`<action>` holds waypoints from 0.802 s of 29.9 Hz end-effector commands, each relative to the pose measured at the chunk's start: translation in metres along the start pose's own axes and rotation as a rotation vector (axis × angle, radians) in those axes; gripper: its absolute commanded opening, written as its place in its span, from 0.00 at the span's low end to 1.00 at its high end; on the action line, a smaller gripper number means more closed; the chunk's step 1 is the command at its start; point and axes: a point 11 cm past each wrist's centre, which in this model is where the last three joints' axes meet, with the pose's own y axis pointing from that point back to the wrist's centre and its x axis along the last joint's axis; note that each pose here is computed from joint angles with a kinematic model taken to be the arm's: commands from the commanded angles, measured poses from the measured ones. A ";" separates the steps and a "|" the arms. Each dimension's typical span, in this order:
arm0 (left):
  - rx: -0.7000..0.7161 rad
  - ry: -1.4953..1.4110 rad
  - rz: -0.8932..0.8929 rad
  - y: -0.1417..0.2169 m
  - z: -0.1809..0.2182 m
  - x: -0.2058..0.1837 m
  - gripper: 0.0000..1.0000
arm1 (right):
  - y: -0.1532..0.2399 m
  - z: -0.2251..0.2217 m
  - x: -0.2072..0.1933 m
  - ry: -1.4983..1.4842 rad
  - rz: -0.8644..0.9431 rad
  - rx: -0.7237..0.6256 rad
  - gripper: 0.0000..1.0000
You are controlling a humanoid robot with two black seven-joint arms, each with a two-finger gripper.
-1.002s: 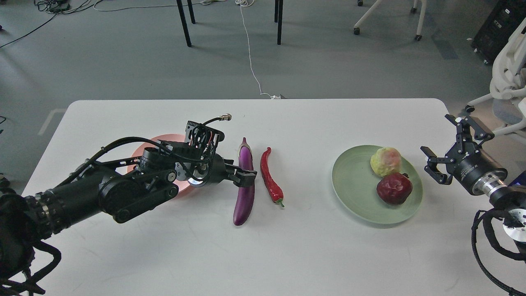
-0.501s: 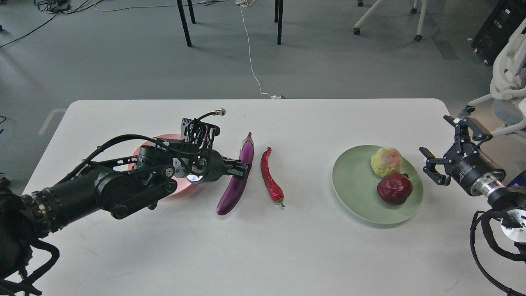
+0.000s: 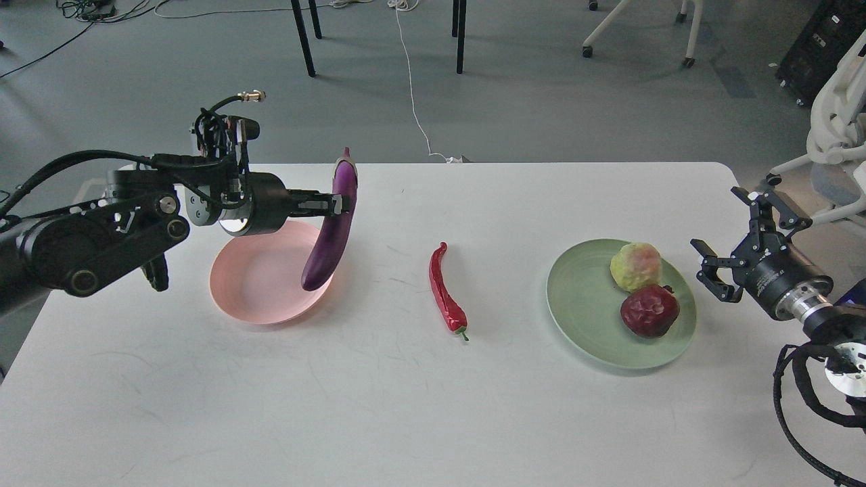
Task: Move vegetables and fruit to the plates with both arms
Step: 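Lift the eggplant onto the pink plate and release it, then reach the left gripper to the red chili pepper and grasp it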
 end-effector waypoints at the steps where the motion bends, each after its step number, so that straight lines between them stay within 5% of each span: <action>1: 0.031 0.008 -0.031 0.006 -0.028 -0.023 0.25 | 0.000 0.000 0.000 -0.002 -0.002 0.000 0.97; 4: 0.051 -0.016 -0.033 0.008 -0.048 -0.030 0.30 | 0.000 -0.001 0.001 0.000 0.000 0.003 0.97; 6: 0.078 -0.030 -0.039 0.010 -0.062 -0.034 0.42 | 0.000 -0.001 0.001 0.000 0.000 0.003 0.97; 10: 0.075 -0.035 -0.033 0.011 -0.065 -0.032 0.90 | 0.001 0.002 0.001 -0.002 0.002 -0.003 0.97; 17: 0.039 -0.046 0.029 0.011 -0.052 -0.016 0.98 | 0.001 0.001 0.001 -0.002 0.002 -0.003 0.97; 24: -0.177 0.059 0.115 -0.013 0.055 0.002 0.98 | 0.002 0.002 0.001 -0.005 0.003 -0.004 0.97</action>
